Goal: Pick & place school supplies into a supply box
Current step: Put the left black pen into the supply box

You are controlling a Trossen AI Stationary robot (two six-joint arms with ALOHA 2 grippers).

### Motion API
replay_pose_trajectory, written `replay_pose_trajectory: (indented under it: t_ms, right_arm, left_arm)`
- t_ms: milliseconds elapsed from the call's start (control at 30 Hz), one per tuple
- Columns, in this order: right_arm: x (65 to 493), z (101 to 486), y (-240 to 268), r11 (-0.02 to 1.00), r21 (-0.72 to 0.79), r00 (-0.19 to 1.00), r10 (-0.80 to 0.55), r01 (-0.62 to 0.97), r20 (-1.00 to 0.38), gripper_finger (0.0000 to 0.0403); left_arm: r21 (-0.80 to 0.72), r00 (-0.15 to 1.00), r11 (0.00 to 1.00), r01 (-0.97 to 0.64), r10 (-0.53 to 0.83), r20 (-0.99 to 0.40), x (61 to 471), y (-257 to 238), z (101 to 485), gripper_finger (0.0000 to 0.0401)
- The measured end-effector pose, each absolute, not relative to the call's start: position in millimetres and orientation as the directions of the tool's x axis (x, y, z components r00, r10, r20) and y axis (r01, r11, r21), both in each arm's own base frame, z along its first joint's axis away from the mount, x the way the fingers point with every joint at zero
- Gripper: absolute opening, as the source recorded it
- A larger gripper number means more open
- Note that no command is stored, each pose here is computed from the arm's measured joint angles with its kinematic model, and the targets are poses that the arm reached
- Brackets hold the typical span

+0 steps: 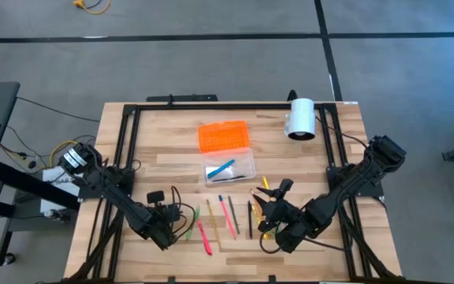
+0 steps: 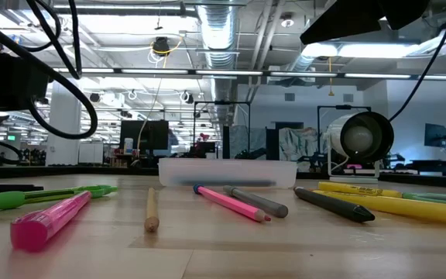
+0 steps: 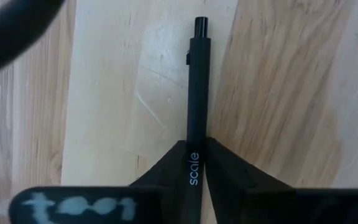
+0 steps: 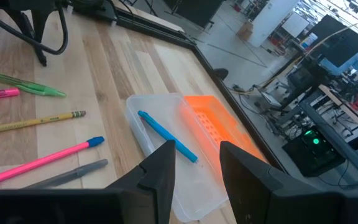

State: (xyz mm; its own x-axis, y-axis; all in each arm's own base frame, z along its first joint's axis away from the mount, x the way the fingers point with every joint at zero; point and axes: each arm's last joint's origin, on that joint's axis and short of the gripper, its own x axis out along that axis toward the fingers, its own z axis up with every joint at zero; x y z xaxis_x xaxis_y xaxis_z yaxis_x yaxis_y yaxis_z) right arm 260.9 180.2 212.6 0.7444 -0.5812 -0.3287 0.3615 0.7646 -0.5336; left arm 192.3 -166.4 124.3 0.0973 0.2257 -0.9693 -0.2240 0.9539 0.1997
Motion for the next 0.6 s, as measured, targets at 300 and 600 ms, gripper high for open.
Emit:
replay_pose_trajectory:
  t_ms: [300, 600]
  right_arm:
    - [260.9, 212.6, 180.2, 0.765, -0.533, 0.744, -0.581, 0.362, -0.329, 0.0121]
    - [260.9, 212.6, 180.2, 0.765, -0.533, 0.745, -0.581, 0.361, -0.33, 0.0121]
  left_arm:
    - [0.201, 0.104, 0.955, -0.217, 0.227, -0.968, 192.6, -166.5, 124.2, 0.0055]
    - [0.193, 0.114, 0.957, -0.215, 0.22, -0.969, 193.4, -167.2, 123.9, 0.0032]
